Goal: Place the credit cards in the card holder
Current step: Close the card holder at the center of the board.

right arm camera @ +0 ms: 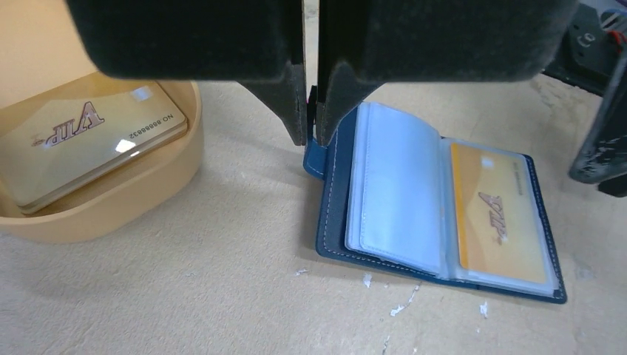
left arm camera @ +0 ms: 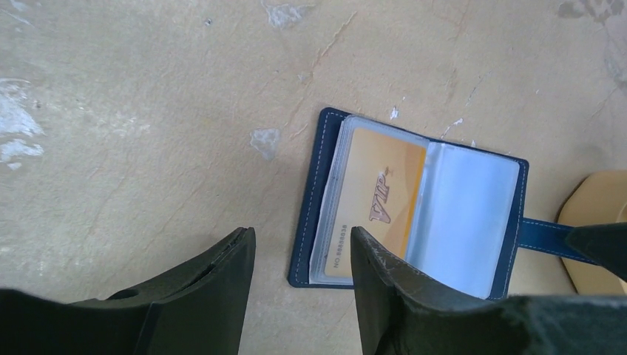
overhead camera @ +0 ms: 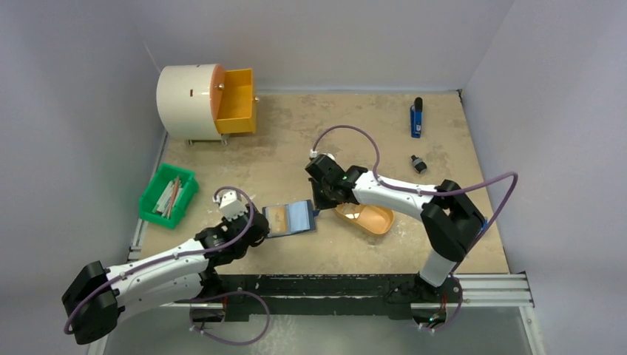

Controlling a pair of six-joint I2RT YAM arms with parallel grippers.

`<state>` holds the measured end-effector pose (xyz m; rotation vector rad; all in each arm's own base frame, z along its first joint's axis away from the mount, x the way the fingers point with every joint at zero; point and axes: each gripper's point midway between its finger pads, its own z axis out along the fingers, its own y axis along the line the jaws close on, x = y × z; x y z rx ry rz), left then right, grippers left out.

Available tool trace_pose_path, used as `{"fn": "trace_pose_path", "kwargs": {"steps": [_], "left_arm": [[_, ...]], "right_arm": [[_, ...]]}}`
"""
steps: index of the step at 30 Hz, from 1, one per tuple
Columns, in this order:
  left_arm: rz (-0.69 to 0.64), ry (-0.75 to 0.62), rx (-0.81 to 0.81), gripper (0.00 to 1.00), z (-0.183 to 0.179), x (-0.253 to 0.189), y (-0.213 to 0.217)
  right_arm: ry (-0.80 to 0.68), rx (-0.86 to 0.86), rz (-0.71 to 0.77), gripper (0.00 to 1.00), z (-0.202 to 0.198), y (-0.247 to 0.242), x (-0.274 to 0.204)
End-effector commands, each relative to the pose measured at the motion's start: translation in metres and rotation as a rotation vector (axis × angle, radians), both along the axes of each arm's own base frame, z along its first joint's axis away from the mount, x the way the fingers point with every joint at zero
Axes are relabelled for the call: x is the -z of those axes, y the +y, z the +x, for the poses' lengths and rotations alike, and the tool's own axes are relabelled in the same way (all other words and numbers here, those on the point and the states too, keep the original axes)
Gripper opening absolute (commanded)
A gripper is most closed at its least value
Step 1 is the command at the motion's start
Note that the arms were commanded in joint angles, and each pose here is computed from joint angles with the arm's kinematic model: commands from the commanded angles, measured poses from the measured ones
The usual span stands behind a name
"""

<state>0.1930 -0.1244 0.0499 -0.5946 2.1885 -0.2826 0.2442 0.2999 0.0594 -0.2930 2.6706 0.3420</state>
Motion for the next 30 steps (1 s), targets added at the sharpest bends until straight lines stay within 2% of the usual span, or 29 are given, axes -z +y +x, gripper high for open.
{"fn": "trace_pose_path", "kwargs": {"steps": [1,5,11,17,25,30], "left_arm": [[-0.069,-0.012,0.014,0.5,0.007,0.001,-0.015],[-0.072,0.007,0.018,0.49,0.009,0.01,-0.016],[-0.043,0.034,0.044,0.4,0.013,0.021,-0.023],[-0.065,0.032,0.109,0.33,0.024,0.019,-0.048],[-0.139,0.014,0.178,0.28,0.035,0.013,-0.08],[-0.136,0.0,0.181,0.25,0.039,0.006,-0.082]], "right_arm": [[-0.029,0.021,0.103,0.0,0.006,0.007,-0.017],[-0.035,0.005,0.153,0.0,0.006,0.01,-0.024],[-0.087,-0.015,0.25,0.0,0.004,0.014,-0.051],[-0.127,-0.031,0.337,0.0,-0.002,0.016,-0.07],[-0.13,-0.067,0.397,0.0,-0.005,0.026,-0.084],[-0.144,-0.069,0.41,0.0,0.004,0.036,-0.086]]}}
